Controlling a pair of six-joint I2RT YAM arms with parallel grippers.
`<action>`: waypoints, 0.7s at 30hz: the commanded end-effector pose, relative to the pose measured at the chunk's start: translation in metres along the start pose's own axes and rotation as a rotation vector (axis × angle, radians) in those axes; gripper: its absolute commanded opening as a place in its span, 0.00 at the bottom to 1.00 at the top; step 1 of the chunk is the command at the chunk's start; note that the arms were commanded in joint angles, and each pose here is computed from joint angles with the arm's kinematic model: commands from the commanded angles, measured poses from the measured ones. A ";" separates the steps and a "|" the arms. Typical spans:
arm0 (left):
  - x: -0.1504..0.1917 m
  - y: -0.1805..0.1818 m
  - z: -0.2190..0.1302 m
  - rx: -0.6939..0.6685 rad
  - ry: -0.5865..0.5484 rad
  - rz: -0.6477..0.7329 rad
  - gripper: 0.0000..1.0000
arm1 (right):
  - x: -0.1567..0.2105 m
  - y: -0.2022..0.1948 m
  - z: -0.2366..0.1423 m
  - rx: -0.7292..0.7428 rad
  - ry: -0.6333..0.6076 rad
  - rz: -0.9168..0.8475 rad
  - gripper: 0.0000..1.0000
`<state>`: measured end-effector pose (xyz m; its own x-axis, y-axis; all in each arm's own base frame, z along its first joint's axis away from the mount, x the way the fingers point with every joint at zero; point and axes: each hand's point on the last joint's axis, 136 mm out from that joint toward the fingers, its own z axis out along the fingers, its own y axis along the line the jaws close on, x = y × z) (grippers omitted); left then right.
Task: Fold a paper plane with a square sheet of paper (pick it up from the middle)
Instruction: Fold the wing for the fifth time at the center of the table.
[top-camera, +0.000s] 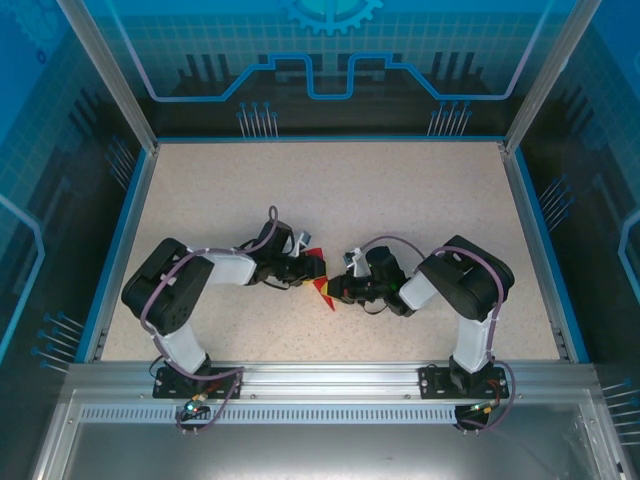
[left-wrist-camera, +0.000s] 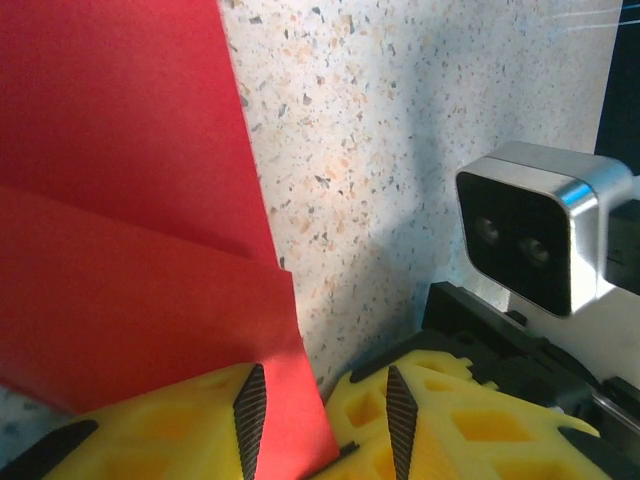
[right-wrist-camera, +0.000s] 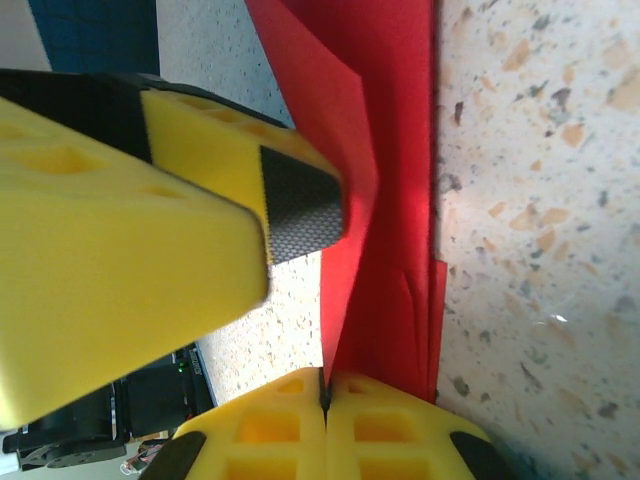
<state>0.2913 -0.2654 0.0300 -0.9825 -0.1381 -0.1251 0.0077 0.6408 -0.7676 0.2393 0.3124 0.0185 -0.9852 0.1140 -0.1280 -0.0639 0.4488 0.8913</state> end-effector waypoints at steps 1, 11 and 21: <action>-0.005 0.006 0.007 -0.026 -0.007 0.026 0.41 | 0.004 -0.028 0.000 0.095 0.003 0.066 0.04; 0.006 0.025 0.010 -0.083 0.029 0.003 0.40 | 0.010 -0.030 -0.012 0.229 0.004 0.054 0.09; 0.009 0.029 0.012 -0.094 0.048 -0.003 0.39 | 0.022 -0.040 -0.017 0.367 0.026 0.046 0.05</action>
<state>0.2924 -0.2682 0.0264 -0.9851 -0.1155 -0.1275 0.0234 0.6442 -0.7645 0.2392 0.3018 0.0134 -0.9807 0.1308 -0.1455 -0.0288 0.6391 0.7686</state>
